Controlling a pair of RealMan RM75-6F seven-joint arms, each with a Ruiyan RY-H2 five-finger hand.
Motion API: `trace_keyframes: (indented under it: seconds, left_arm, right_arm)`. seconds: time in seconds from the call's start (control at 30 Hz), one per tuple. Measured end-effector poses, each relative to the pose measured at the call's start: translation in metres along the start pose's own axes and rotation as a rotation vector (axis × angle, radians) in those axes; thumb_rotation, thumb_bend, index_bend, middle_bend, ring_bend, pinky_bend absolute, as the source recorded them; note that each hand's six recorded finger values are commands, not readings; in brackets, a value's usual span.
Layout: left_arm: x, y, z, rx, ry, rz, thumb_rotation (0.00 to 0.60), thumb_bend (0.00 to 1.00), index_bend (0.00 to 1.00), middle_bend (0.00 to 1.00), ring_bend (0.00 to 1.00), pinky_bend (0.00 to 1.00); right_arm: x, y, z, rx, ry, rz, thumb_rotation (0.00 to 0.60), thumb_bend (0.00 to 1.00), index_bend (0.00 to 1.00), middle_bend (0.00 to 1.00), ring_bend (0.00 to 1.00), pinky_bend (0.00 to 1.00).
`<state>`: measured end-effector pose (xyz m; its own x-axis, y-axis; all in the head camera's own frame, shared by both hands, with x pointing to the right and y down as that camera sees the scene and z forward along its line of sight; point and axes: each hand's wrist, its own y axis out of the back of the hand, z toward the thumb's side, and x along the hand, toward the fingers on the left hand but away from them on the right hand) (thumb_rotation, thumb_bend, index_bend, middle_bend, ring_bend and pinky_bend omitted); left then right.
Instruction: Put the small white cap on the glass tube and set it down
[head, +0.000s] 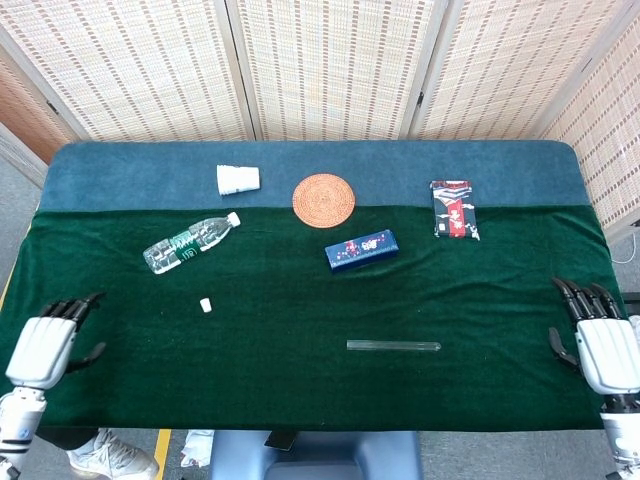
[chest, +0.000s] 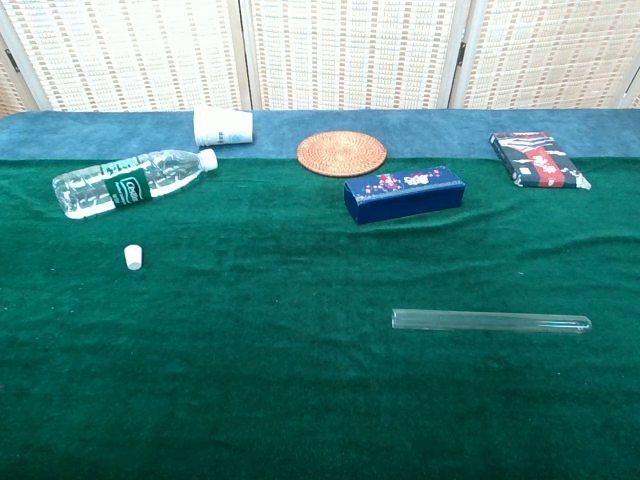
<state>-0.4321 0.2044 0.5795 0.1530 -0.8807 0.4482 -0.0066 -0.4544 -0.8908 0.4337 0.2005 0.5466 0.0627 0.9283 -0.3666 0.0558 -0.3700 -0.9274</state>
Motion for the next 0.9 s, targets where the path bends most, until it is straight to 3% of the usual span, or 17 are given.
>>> trace_keyframes:
  seconds: [0.1, 0.4, 0.67, 0.9]
  left_arm:
    - [0.016, -0.001, 0.011, -0.002, -0.054, -0.015, 0.600, 0.48, 0.31, 0.75, 0.70, 0.65]
    - [0.067, -0.021, 0.052, -0.019, -0.204, -0.124, 0.600, 0.71, 0.30, 1.00, 0.95, 0.84]
    - [0.098, -0.053, 0.079, -0.021, -0.252, -0.283, 0.600, 0.76, 0.28, 1.00, 1.00, 0.88]
    - [0.114, -0.077, 0.087, -0.014, -0.230, -0.353, 0.600, 0.77, 0.26, 1.00, 1.00, 0.88]
  right_arm:
    - [-0.002, 0.000, 0.003, 0.001, 0.011, -0.005, 0.600, 0.53, 0.11, 0.21, 0.20, 0.12]
    - [-0.004, -0.003, 0.009, 0.009, 0.033, 0.002, 0.600, 0.53, 0.11, 0.21, 0.22, 0.12]
    - [-0.004, -0.002, 0.005, 0.008, 0.022, 0.000, 0.600, 0.53, 0.11, 0.22, 0.25, 0.12]
    - [-0.005, -0.003, 0.004, 0.006, 0.017, 0.002, 0.600, 0.53, 0.11, 0.23, 0.28, 0.12]
